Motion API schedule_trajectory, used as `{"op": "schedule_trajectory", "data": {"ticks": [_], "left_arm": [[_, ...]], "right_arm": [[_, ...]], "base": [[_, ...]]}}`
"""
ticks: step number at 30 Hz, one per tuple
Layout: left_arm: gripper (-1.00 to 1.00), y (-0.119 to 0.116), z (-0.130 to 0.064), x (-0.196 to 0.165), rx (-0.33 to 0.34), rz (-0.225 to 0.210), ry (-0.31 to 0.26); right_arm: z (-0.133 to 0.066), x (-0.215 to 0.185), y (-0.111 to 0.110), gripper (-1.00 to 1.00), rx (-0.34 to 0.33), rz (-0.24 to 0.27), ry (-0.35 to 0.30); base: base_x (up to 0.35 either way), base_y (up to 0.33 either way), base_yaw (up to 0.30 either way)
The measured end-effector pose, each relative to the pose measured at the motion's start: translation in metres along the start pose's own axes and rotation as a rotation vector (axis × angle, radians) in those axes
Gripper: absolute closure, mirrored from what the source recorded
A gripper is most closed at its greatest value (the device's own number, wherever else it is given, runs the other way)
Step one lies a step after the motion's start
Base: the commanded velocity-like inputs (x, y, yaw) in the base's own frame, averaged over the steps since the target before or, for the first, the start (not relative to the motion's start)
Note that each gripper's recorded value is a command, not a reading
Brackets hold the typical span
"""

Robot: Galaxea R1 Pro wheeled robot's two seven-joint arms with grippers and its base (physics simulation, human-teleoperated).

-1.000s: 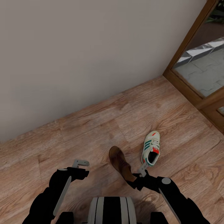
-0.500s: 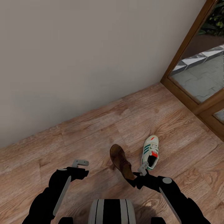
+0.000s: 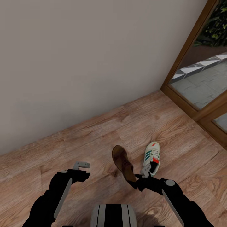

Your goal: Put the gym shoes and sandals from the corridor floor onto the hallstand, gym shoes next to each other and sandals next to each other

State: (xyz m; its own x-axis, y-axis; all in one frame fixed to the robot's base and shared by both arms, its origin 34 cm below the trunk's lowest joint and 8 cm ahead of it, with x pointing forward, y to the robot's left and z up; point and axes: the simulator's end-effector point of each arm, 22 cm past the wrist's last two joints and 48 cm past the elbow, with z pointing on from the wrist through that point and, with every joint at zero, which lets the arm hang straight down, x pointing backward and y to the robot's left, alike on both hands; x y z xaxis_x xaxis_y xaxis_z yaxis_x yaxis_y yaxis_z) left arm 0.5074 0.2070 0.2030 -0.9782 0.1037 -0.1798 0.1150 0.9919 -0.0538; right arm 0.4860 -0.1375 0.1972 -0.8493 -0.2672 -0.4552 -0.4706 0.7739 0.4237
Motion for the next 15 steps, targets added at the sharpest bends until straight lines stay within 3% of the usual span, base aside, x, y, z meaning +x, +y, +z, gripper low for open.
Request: {"op": "schedule_trajectory", "data": {"ticks": [5, 15], "left_arm": [[-1.00, 0.000, -0.008, -0.008, -0.003, 0.002, -0.022], [-1.00, 0.000, -0.025, -0.022, -0.008, 0.007, -0.062]], "right_arm": [[-0.005, -0.013, 0.006, 1.00, -0.014, 0.023, -0.035], [-0.016, -0.032, 0.009, 1.00, -0.011, 0.010, -0.072]], "base": [[0.000, 0.000, 0.000], [0.000, 0.000, 0.000]]}}
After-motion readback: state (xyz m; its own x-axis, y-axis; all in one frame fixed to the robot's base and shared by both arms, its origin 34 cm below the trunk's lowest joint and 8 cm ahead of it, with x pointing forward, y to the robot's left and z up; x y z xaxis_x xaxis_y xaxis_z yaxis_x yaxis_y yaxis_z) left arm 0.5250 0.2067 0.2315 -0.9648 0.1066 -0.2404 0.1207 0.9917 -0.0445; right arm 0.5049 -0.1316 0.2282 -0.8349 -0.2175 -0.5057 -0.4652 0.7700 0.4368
